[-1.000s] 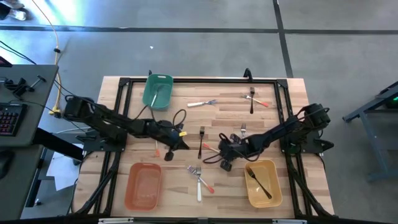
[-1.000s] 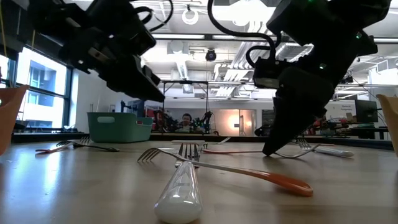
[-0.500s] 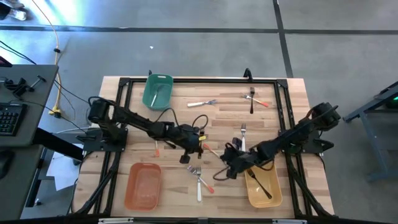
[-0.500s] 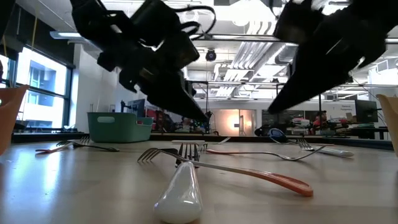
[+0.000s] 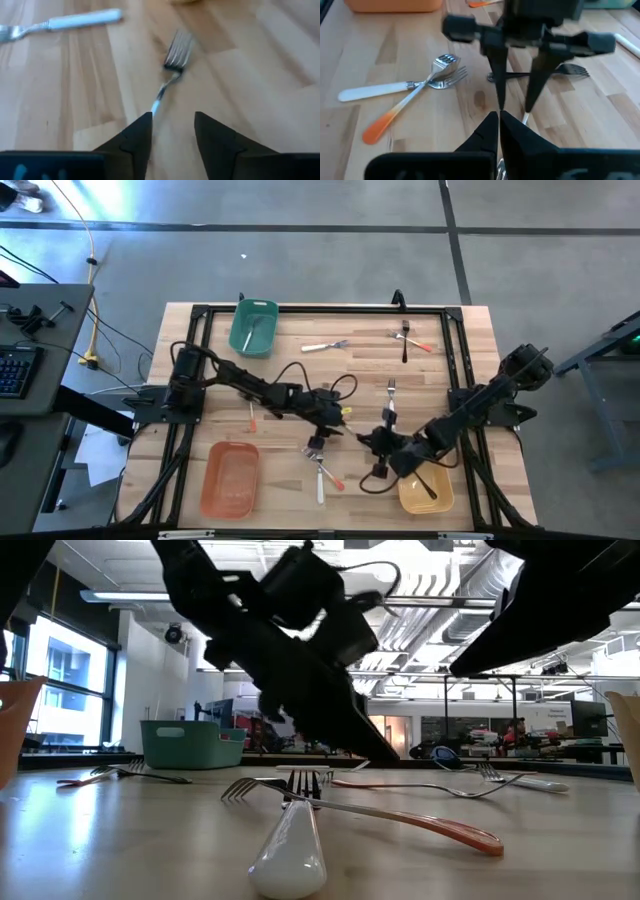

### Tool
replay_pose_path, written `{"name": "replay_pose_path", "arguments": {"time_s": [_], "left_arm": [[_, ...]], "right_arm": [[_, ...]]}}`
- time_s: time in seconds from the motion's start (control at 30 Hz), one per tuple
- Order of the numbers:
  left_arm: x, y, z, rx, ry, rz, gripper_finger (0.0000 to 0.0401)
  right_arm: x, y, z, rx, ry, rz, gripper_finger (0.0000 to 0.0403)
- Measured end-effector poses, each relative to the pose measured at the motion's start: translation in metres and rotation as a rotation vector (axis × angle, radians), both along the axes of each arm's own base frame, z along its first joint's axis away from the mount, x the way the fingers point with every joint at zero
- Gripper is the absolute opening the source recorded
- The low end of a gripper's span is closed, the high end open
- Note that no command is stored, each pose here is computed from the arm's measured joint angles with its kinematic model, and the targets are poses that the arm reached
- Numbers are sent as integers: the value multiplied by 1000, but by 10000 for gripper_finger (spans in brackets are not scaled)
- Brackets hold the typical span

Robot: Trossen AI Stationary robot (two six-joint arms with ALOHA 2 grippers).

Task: Sort silverware by color (type)
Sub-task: Put the orange fork into the orange bin

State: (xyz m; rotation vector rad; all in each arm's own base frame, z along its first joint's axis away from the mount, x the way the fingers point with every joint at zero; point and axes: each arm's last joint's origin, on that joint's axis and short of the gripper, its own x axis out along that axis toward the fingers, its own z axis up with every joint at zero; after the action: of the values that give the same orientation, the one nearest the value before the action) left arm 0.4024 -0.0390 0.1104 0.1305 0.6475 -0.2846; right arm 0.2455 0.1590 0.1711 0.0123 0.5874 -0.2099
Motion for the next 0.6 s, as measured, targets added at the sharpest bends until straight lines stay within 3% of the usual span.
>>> {"name": "replay_pose_path", "arguments": {"time_s": [0.37,0.6], "left_arm": [[24,1,-20,20,6,2,152],[22,0,-27,67,51,-46,109]], "right_arm": [[1,0,1,0,-10,1,0],[1,0,1,0,-10,2,0]]}}
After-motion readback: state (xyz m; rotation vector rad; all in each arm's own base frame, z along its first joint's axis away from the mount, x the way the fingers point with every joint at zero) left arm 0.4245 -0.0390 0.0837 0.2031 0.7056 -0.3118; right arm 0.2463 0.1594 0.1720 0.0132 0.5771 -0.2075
